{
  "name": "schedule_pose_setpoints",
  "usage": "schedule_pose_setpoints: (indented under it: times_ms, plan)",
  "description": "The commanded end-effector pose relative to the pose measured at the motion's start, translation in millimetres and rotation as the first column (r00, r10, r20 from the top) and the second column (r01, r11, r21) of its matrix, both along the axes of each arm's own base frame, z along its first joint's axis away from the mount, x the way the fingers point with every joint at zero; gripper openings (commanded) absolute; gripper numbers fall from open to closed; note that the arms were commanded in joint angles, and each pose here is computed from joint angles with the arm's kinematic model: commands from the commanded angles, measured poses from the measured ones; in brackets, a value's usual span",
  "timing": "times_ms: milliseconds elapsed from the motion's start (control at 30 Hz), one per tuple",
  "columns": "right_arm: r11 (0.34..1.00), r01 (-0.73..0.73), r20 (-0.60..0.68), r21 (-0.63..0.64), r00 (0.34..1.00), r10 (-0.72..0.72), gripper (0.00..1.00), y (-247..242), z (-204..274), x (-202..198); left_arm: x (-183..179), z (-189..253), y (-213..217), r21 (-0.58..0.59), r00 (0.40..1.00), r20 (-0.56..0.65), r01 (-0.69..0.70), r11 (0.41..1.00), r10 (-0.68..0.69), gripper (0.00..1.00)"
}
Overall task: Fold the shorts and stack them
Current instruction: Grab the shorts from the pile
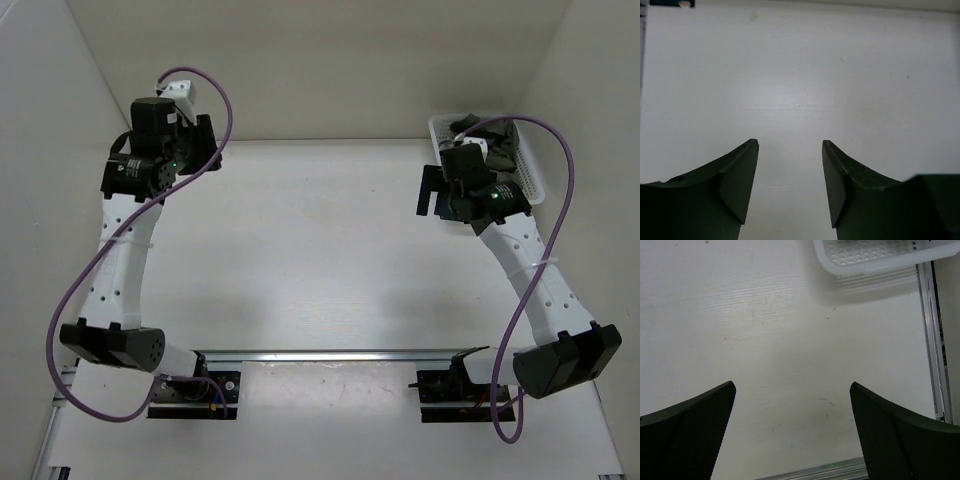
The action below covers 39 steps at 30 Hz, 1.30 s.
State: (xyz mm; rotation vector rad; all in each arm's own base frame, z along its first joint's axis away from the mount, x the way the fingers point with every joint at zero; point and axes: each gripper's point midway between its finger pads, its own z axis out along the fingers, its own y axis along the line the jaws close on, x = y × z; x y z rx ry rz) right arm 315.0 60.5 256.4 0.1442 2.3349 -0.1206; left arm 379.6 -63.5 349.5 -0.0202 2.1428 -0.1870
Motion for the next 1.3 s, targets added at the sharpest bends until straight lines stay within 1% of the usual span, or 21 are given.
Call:
schedule_pose_setpoints:
  times_ms: [0, 33, 67, 200, 267, 300, 333, 400, 467, 600, 667, 733, 767, 800, 833, 867, 933, 967, 1067, 1167, 1267]
  plan:
    - [1.0, -0.009, 0.071, 0.006, 0.997, 0.009, 1.0, -2.9, 23.9, 1.8, -10.0, 44.7, 20.8, 0.015, 0.986, 0.126, -0.108, 0.994, 0.105, 0.67]
    - [1.0, -0.009, 0.082, 0.01, 0.997, 0.008, 1.0, -2.2, 25.5, 3.7, -6.2, 40.7, 25.1, 0.017, 0.984, 0.116, -0.141, 0.99, 0.138, 0.85]
    - [1.0, -0.001, 0.084, 0.003, 0.996, 0.001, 1.0, -4.0, 25.9, 4.0, -6.0, 44.7, 30.0, 0.013, 0.976, 0.127, -0.177, 0.984, 0.174, 1.0]
    - [0.999, 0.041, 0.143, -0.015, 0.989, -0.039, 1.0, -14.5, 41.9, 2.5, -4.6, 51.3, 45.7, 0.002, 0.943, 0.137, -0.307, 0.952, 0.303, 1.0]
    - [0.995, 0.09, 0.166, -0.039, 0.983, -0.082, 1.0, -26.0, 48.7, 3.8, -16.6, 74.0, 49.0, -0.053, 0.921, 0.208, -0.326, 0.944, 0.329, 1.0]
    - [0.995, 0.091, 0.175, -0.035, 0.981, -0.083, 1.0, -25.5, 50.1, 5.4, -29.8, 98.6, 52.5, -0.125, 0.885, 0.299, -0.334, 0.934, 0.357, 1.0]
    - [0.993, 0.107, 0.173, -0.042, 0.98, -0.098, 1.0, -32.7, 50.2, 6.0, -36.8, 109.0, 55.1, -0.155, 0.864, 0.339, -0.339, 0.928, 0.372, 1.0]
    - [0.989, 0.145, 0.176, -0.022, 0.974, -0.139, 1.0, -43.8, 49.9, 21.8, -46.4, 121.4, 56.3, -0.194, 0.84, 0.386, -0.329, 0.924, 0.38, 1.0]
    - [0.987, 0.155, 0.168, 0.044, 0.973, -0.161, 1.0, -55.0, 52.3, 38.0, -49.5, 121.8, 60.0, -0.216, 0.832, 0.384, -0.342, 0.915, 0.401, 1.0]
    - [0.963, 0.204, 0.09, 0.175, 0.971, -0.221, 0.97, -74.0, 32.9, 93.6, -39.3, 104.0, 43.7, -0.171, 0.893, 0.349, -0.239, 0.956, 0.285, 1.0]
    - [0.951, 0.233, 0.115, 0.204, 0.959, -0.26, 0.94, -90.9, 42.1, 118.0, -30.3, 84.5, 38.1, -0.146, 0.919, 0.3, -0.22, 0.965, 0.255, 1.0]
    - [0.938, 0.261, 0.06, 0.229, 0.958, -0.281, 0.96, -104.7, 17.4, 148.5, -29.8, 70.1, 34.7, -0.146, 0.934, 0.261, -0.212, 0.966, 0.244, 1.0]
    - [0.929, 0.278, -0.007, 0.246, 0.958, -0.285, 0.99, -108.6, -11.9, 167.3, -29.4, 66.2, 33.1, -0.145, 0.938, 0.252, -0.205, 0.968, 0.236, 1.0]
    - [0.916, 0.291, 0.02, 0.276, 0.951, -0.308, 0.99, -120.5, 4.1, 179.7, -28.8, 61.7, 33.0, -0.142, 0.941, 0.242, -0.206, 0.968, 0.236, 1.0]
    - [0.913, 0.294, 0.014, 0.284, 0.951, -0.31, 0.99, -125.7, 0.8, 189.6, -29.3, 55.8, 35.5, -0.132, 0.942, 0.227, -0.221, 0.966, 0.247, 1.0]
    - [0.907, 0.304, -0.028, 0.29, 0.95, -0.31, 0.99, -131.4, -25.5, 206.7, -29.1, 48.2, 41.1, -0.111, 0.941, 0.203, -0.254, 0.961, 0.272, 1.0]
    - [0.892, 0.314, 0.01, 0.324, 0.942, -0.335, 0.99, -144.5, -17.0, 226.7, -30.7, 45.3, 43.3, -0.111, 0.938, 0.191, -0.272, 0.956, 0.289, 1.0]
    - [0.886, 0.338, -0.037, 0.317, 0.938, -0.345, 0.99, -152.1, -43.9, 234.9, -37.7, 46.2, 46.1, -0.108, 0.935, 0.193, -0.281, 0.954, 0.297, 1.0]
    - [0.85, 0.374, -0.063, 0.372, 0.923, -0.379, 0.99, -168.3, -77.7, 262.0, -43.1, 48.0, 54.5, -0.097, 0.92, 0.207, -0.319, 0.943, 0.333, 1.0]
    - [0.837, 0.344, -0.072, 0.426, 0.935, -0.347, 0.99, -165.2, -99.1, 277.6, -43.5, 48.2, 59.5, -0.08, 0.913, 0.213, -0.339, 0.937, 0.349, 1.0]
    - [0.83, 0.322, -0.062, 0.456, 0.942, -0.331, 0.81, -161.0, -105.4, 286.6, -38.7, 35.0, 60.5, -0.055, 0.919, 0.172, -0.351, 0.935, 0.355, 1.0]
